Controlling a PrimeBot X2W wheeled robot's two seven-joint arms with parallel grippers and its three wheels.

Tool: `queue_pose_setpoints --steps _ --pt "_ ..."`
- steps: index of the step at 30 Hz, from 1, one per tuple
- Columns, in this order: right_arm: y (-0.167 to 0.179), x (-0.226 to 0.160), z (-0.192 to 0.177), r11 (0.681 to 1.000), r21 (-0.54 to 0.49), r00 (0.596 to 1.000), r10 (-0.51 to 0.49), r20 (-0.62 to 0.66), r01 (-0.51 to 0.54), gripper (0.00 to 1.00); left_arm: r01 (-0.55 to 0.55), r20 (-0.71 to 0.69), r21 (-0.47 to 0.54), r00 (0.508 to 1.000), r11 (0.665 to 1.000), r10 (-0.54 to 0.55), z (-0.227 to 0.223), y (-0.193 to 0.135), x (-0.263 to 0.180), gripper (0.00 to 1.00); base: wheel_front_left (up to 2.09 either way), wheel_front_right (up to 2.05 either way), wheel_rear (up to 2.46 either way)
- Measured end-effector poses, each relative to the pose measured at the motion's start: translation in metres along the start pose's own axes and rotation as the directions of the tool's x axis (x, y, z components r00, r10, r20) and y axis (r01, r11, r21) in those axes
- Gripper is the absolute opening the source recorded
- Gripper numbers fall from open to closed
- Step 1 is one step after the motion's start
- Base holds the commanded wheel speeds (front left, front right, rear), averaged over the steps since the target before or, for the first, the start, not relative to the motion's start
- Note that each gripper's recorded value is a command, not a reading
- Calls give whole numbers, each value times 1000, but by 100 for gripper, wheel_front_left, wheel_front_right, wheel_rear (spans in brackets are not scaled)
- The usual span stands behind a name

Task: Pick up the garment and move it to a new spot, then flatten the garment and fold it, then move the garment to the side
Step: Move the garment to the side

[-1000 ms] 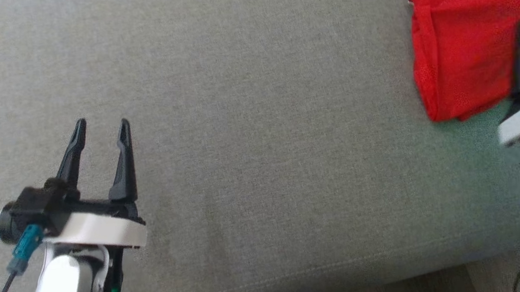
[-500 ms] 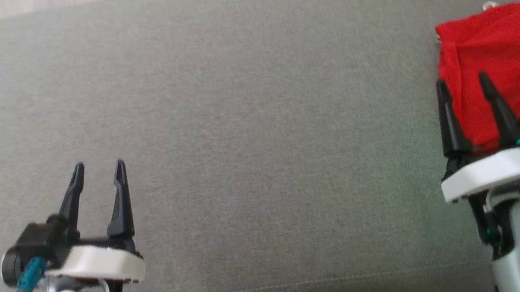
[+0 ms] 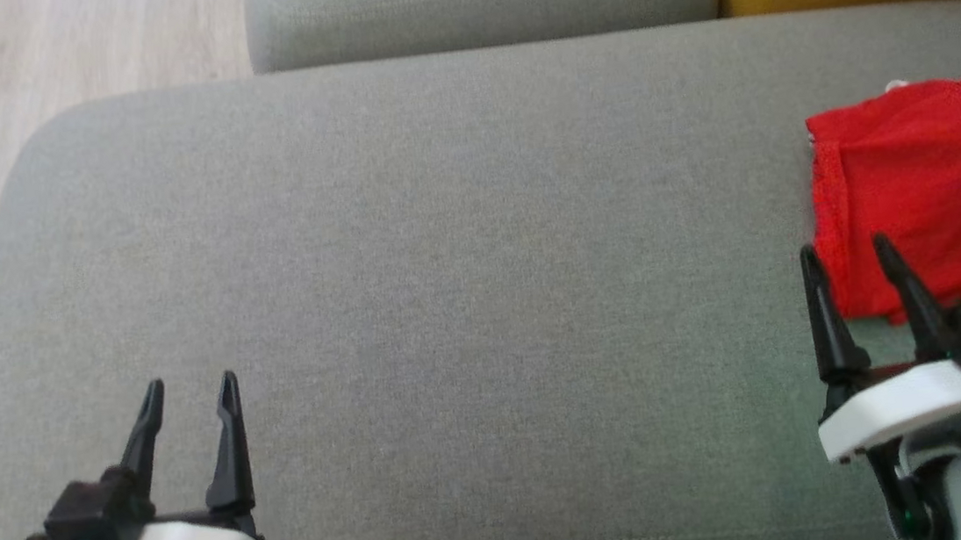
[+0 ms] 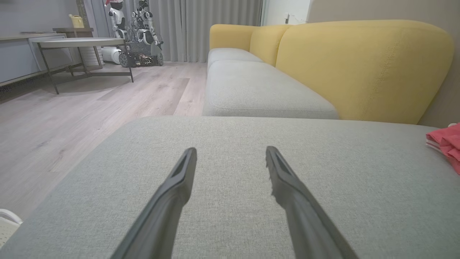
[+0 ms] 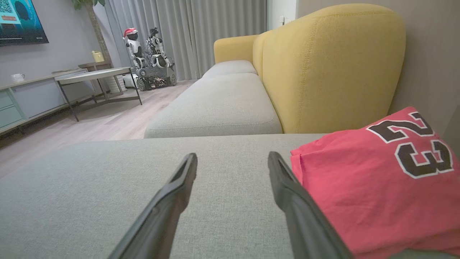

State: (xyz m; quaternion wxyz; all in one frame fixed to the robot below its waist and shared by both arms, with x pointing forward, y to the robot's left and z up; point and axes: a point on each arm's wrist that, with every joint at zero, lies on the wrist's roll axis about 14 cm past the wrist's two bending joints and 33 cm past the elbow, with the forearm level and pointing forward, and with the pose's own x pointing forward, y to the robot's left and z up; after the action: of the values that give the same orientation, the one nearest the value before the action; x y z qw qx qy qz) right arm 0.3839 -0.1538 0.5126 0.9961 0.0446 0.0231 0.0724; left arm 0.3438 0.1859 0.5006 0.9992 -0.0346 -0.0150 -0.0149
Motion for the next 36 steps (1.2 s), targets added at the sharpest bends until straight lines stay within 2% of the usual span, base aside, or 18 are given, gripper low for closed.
queue_pose_setpoints --steps 18,36 --pt "-1 -29 0 1000 -5 1000 -15 -9 15 100 18 -16 14 1000 1000 -18 1 -5 -22 100 0 0 0" --pt "-4 -33 0 1000 -6 1000 -24 -11 24 100 28 -22 24 999 999 -28 1 -7 -23 100 0 0 0"
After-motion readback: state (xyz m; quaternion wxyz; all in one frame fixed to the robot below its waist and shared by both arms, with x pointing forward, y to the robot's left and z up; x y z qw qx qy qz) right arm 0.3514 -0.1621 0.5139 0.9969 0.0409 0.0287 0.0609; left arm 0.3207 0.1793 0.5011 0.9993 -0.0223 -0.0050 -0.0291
